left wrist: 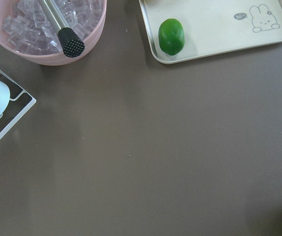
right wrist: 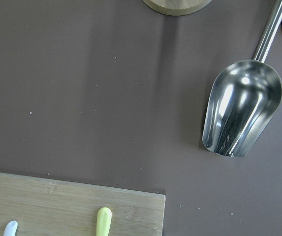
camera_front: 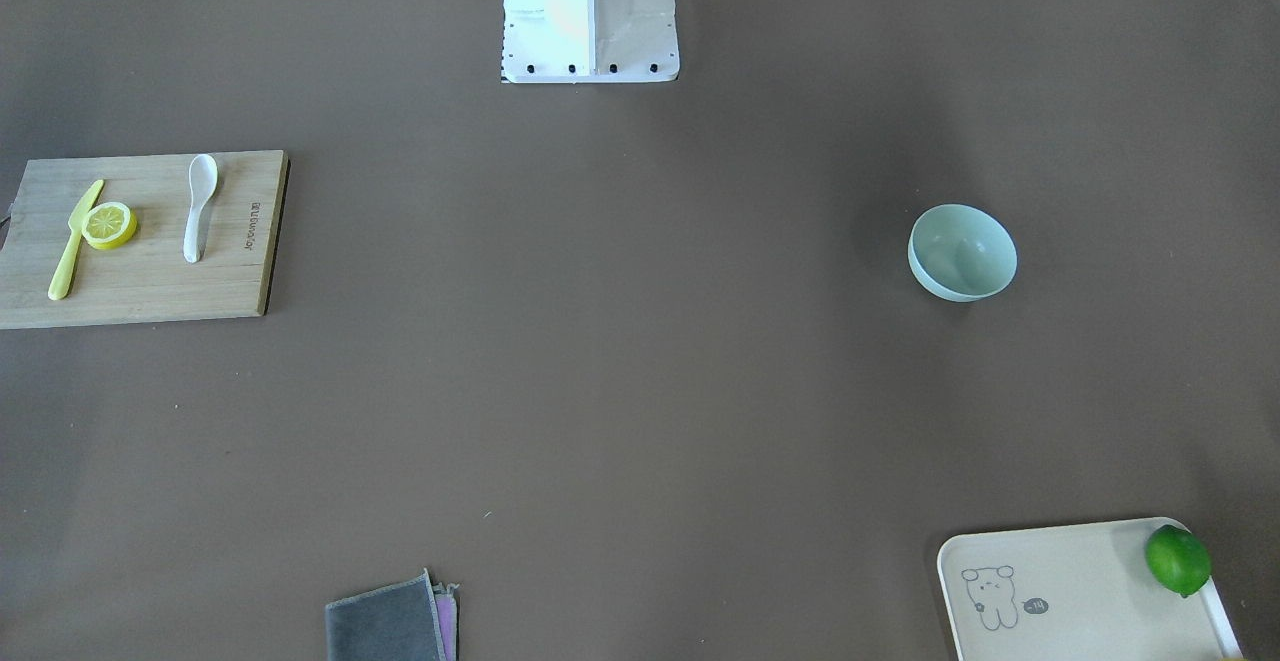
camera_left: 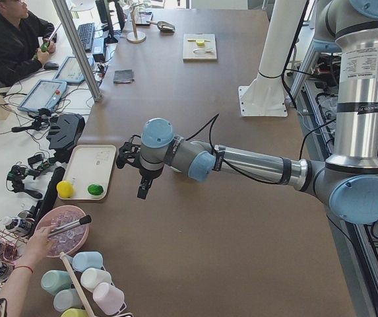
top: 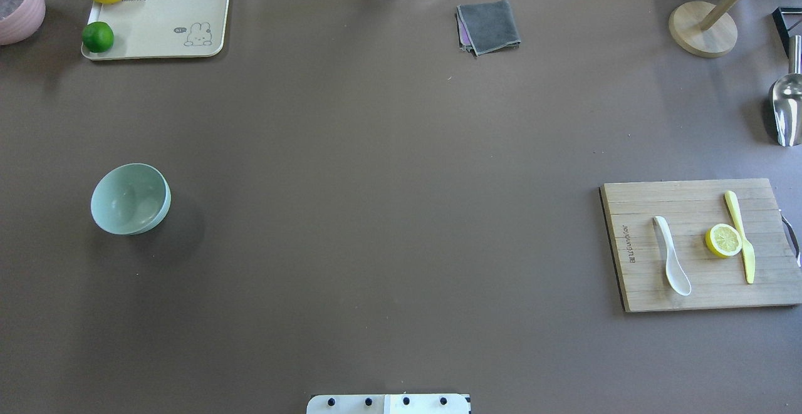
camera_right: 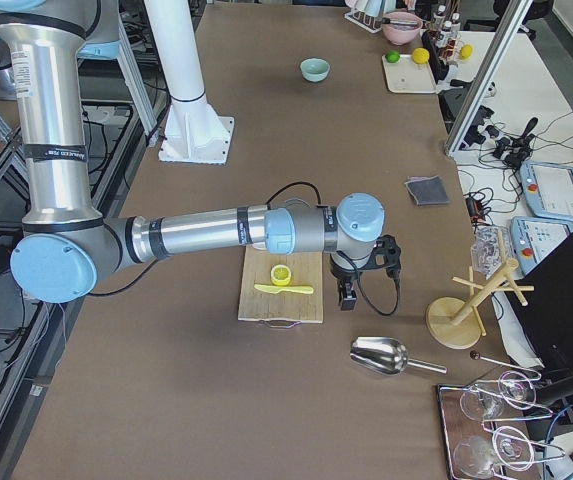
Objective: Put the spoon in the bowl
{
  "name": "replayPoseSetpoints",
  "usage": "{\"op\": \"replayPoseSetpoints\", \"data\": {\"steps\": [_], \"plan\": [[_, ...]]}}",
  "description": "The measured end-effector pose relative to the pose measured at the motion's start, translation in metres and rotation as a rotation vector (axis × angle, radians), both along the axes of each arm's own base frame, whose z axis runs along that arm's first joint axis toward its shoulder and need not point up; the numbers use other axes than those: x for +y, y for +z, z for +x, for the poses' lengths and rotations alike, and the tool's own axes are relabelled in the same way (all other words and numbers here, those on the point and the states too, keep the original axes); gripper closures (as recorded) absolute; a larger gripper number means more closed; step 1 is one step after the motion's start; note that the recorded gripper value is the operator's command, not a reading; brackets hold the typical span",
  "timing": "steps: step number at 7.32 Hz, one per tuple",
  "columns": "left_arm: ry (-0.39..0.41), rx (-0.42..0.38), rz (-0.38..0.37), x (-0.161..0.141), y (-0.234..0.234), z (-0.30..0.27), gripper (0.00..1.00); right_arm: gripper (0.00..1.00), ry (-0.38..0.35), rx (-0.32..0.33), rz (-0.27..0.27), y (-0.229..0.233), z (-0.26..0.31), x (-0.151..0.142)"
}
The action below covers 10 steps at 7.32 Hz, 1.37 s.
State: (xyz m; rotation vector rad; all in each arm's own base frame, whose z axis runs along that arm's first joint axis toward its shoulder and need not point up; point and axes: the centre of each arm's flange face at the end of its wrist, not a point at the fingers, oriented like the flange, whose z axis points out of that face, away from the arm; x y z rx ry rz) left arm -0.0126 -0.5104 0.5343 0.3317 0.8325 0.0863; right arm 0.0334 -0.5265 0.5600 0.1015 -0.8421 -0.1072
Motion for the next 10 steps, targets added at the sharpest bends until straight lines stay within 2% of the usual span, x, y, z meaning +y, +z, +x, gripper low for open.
{"op": "replayPoseSetpoints", "data": {"steps": [2, 4, 6, 10], "plan": [[0.008, 0.027, -0.029, -0.021, -0.013, 0.038, 0.02, 0.0, -0.006, 0.001, 0.002, -0.002, -0.004, -0.003], [-0.037, 0.112, -0.053, -0.03, -0.001, 0.087, 0.02, 0.0, -0.009, -0.002, 0.007, -0.006, -0.007, -0.004], [-0.046, 0.186, -0.062, -0.022, 0.011, 0.153, 0.02, 0.0, 0.025, -0.014, -0.028, -0.017, -0.015, -0.009], [-0.018, 0.224, -0.107, -0.01, 0.0, 0.219, 0.02, 0.0, 0.037, -0.031, -0.07, -0.049, -0.057, -0.011]]}}
